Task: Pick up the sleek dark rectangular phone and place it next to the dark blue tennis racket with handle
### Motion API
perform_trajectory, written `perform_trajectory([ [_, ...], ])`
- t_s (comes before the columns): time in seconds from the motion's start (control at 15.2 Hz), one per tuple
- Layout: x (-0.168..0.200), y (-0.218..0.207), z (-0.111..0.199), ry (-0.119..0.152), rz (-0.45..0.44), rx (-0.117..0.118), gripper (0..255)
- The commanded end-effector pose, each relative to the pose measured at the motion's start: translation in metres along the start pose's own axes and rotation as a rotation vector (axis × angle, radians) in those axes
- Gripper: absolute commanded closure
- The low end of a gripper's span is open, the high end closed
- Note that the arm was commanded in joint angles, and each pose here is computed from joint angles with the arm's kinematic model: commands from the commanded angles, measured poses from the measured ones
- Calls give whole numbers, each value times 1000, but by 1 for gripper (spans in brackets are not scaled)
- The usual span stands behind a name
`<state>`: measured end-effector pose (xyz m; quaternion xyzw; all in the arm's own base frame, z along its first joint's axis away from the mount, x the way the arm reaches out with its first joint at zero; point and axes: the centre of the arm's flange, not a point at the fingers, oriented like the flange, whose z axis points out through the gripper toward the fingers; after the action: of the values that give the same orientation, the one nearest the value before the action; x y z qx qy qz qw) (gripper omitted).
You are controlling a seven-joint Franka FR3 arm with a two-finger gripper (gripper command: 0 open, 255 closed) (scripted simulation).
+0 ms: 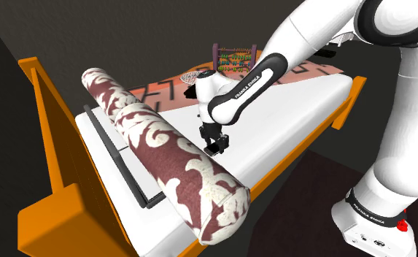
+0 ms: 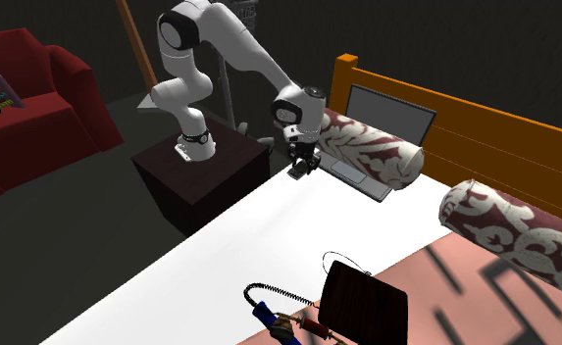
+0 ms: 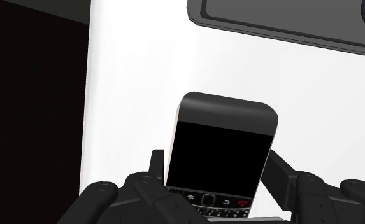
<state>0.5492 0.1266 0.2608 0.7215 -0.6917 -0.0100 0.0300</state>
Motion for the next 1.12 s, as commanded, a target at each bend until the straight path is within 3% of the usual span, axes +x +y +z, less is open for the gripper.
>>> perform_trajectory([
  [0.0, 0, 1, -11, 0, 0, 0, 255],
  [0.92, 2, 5, -82, 0, 0, 0, 255],
  [1.06, 25, -7, -82, 0, 0, 0, 255],
])
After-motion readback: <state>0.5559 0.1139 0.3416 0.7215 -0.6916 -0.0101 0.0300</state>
